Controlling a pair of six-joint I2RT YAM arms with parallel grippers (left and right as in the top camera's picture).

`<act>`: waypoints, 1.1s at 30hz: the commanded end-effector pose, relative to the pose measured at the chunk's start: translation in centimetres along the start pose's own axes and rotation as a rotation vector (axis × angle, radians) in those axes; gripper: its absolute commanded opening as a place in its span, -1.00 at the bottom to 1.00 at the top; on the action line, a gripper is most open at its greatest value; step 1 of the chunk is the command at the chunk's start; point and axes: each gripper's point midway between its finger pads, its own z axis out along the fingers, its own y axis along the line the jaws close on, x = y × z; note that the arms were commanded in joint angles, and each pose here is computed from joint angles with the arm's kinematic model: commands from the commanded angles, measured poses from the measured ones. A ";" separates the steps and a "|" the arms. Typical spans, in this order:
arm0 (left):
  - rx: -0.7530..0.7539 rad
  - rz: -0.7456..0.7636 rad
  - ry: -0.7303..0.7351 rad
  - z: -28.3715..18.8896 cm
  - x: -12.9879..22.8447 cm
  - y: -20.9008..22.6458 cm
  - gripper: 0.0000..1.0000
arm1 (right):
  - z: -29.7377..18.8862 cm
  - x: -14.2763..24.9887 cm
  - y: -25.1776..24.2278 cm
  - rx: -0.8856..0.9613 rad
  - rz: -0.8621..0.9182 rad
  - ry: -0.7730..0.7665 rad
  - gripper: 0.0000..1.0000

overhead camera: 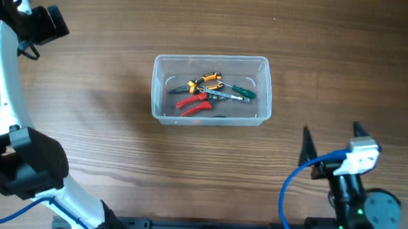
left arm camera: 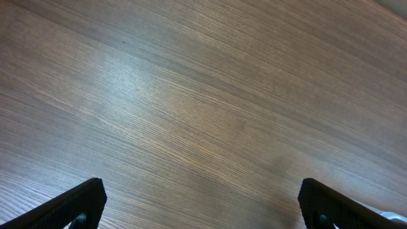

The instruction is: Pack container

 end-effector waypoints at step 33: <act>0.119 0.133 -0.206 -10.3 0.9 -7.0 0.99 | 2.8 8.2 0.5 -0.017 0.145 -0.008 1.00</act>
